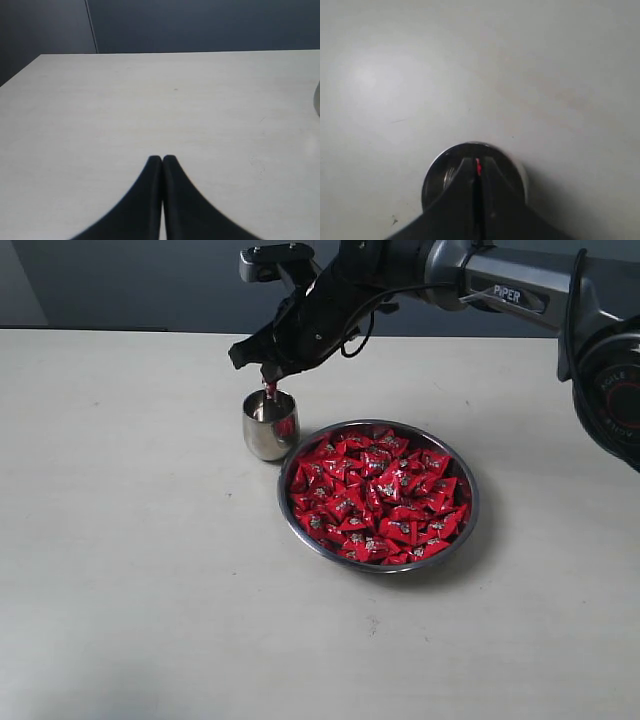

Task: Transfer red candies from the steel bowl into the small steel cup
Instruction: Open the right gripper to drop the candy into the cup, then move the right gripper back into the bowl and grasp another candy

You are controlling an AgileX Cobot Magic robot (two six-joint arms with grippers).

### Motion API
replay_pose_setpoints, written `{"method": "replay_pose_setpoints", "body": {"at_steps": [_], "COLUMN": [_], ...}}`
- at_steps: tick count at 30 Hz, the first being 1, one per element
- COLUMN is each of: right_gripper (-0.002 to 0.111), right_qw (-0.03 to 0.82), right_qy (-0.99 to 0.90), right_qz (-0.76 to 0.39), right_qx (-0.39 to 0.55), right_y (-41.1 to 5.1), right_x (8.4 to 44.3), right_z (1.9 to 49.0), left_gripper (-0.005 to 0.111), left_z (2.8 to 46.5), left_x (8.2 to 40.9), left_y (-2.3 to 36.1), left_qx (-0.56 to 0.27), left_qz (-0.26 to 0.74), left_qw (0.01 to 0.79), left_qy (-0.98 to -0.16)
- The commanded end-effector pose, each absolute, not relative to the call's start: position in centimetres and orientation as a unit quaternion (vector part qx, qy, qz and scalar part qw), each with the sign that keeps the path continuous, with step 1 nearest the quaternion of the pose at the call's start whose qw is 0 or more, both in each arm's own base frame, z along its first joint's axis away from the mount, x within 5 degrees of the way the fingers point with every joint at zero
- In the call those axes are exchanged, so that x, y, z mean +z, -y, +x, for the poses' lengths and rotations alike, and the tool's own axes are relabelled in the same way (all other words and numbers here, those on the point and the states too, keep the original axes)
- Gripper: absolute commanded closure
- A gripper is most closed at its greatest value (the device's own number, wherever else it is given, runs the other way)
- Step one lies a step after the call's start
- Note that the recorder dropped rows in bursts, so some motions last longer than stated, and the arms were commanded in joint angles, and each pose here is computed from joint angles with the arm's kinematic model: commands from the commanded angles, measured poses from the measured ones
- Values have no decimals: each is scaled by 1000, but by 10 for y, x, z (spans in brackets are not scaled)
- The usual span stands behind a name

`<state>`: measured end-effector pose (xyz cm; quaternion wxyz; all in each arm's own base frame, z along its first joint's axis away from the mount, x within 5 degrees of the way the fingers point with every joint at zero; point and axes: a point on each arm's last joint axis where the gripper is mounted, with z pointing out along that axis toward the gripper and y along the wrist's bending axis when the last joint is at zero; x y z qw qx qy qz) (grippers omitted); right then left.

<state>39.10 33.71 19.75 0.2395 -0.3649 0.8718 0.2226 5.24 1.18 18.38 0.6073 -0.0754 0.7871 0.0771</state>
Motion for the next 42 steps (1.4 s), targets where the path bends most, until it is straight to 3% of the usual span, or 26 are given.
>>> {"method": "replay_pose_setpoints", "body": {"at_steps": [1, 7, 10, 12, 14, 20, 28, 32, 42], "right_gripper": [102, 77, 78, 86, 106, 109, 109, 109, 109], "right_qw": [227, 222, 222, 239, 268, 371, 383, 348, 242], "right_qy": [-873, -874, -874, -869, -861, -856, -877, -902, -937], "right_qz": [-368, -370, -372, -371, -371, -299, -236, -203, -202], "right_qx": [224, 224, 221, 224, 221, 200, 167, 156, 148], "right_y": [-337, -336, -336, -335, -332, -293, -219, -186, -179], "right_x": [198, 197, 199, 211, 230, 281, 248, 222, 183], "right_z": [390, 389, 388, 388, 388, 385, 336, 311, 292], "left_gripper": [106, 106, 106, 106, 106, 106, 106, 106, 106], "left_z": [53, 53, 53, 53, 53, 53, 53, 53, 53], "left_x": [183, 183, 183, 183, 183, 183, 183, 183, 183], "left_y": [-11, -11, -11, -11, -11, -11, -11, -11, -11], "left_qx": [73, 73, 73, 73, 73, 73, 73, 73, 73], "left_qz": [-75, -75, -75, -75, -75, -75, -75, -75, -75], "left_qw": [612, 612, 612, 612, 612, 612, 612, 612, 612], "left_qy": [-784, -784, -784, -784, -784, -784, -784, -784, -784]}}
